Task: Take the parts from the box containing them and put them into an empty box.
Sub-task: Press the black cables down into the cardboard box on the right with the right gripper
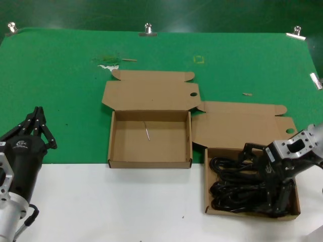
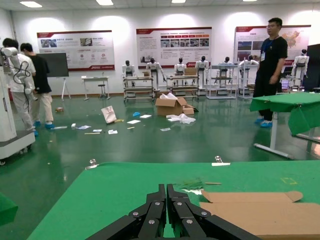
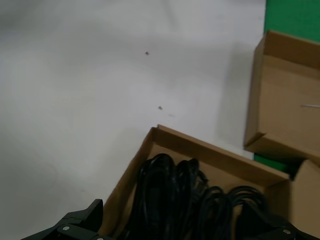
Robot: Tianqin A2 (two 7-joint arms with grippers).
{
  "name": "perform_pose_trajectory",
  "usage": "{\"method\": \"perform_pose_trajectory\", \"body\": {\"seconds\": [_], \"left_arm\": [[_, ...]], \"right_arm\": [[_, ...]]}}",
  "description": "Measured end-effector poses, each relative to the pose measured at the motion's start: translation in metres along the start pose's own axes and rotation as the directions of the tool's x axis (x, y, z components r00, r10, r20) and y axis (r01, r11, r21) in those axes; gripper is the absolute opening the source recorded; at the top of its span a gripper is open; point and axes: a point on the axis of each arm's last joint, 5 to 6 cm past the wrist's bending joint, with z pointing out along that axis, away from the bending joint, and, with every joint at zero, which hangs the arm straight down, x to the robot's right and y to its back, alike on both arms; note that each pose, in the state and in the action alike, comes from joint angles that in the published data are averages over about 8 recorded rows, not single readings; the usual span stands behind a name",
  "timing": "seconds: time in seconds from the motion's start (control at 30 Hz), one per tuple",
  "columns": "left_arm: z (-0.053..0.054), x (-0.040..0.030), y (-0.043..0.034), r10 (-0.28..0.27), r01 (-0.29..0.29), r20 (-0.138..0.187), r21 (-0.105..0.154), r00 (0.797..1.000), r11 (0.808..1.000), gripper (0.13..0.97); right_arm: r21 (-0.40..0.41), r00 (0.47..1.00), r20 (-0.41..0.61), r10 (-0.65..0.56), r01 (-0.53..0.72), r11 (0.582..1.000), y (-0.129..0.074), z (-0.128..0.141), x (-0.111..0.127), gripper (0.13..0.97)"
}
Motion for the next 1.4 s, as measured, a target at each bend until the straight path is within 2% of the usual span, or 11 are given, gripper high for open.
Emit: {"method": "perform_pose_trajectory", "body": {"seconds": [0.3, 0.9, 1.2, 1.4], "left_arm": [[0.0, 0.0, 0.0, 0.0, 0.0, 0.0, 0.0, 1.0, 1.0, 0.151], [0.0, 0.0, 0.0, 0.0, 0.0, 0.0, 0.0, 1.0, 1.0, 0.151], [0.0, 0.0, 0.0, 0.0, 0.0, 0.0, 0.0, 1.0, 1.0, 0.151], [0.0, 0.0, 0.0, 0.0, 0.0, 0.0, 0.0, 1.0, 1.0, 0.151]], "right_arm": [[0.006, 1.0, 0.02, 0.009, -0.009, 1.0, -0.001, 0.015, 0.0, 0.966], [-0.001, 0.999, -0.001, 0.036, -0.036, 0.999, 0.002, 0.016, -0.001, 0.924], [-0.002, 0.999, -0.006, 0.047, -0.047, 0.999, 0.004, 0.017, -0.003, 0.817], [0.0, 0.999, -0.012, 0.049, -0.049, 0.999, 0.003, 0.017, -0.002, 0.686]]}}
